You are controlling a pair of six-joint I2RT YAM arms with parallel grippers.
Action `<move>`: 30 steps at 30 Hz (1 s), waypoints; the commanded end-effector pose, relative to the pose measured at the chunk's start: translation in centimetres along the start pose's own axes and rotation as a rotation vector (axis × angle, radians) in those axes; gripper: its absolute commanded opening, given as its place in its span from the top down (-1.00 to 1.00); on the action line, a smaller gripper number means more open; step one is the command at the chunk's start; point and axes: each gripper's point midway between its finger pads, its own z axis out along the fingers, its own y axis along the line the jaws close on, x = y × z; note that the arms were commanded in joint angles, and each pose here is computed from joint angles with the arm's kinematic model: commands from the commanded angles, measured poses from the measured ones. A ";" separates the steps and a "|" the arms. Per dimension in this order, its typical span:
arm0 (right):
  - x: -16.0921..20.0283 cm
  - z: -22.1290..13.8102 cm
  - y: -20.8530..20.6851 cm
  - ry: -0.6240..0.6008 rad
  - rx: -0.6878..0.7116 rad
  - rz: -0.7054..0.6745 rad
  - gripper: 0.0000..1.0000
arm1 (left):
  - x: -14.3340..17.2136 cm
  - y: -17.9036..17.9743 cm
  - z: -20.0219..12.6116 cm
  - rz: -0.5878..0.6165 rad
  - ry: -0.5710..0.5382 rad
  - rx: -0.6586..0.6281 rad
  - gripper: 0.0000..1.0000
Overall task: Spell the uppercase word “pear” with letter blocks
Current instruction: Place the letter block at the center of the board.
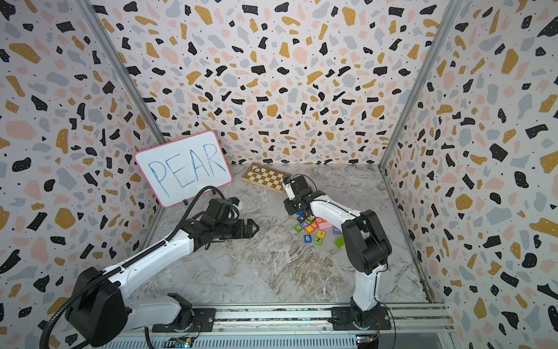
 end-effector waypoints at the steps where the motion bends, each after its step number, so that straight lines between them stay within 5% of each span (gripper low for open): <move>1: 1.2 -0.2 5.1 -0.001 -0.070 -0.066 0.48 | 0.1 1.5 -1.4 -0.093 -0.010 0.024 -0.98; 8: 3.9 1.8 13.5 0.040 -0.175 -0.220 0.48 | 3.7 5.0 -2.9 -0.226 -0.020 -0.036 -0.98; 14: 5.8 3.3 16.6 0.070 -0.191 -0.323 0.48 | 3.8 6.8 -4.6 -0.257 -0.084 -0.074 -0.98; 22: 8.4 4.6 18.4 0.118 -0.165 -0.454 0.42 | 3.5 7.1 -3.6 -0.264 -0.050 -0.062 -0.98; 30: 9.1 4.3 17.6 0.119 -0.136 -0.465 0.15 | 2.4 6.5 -2.6 -0.261 -0.038 -0.032 -0.98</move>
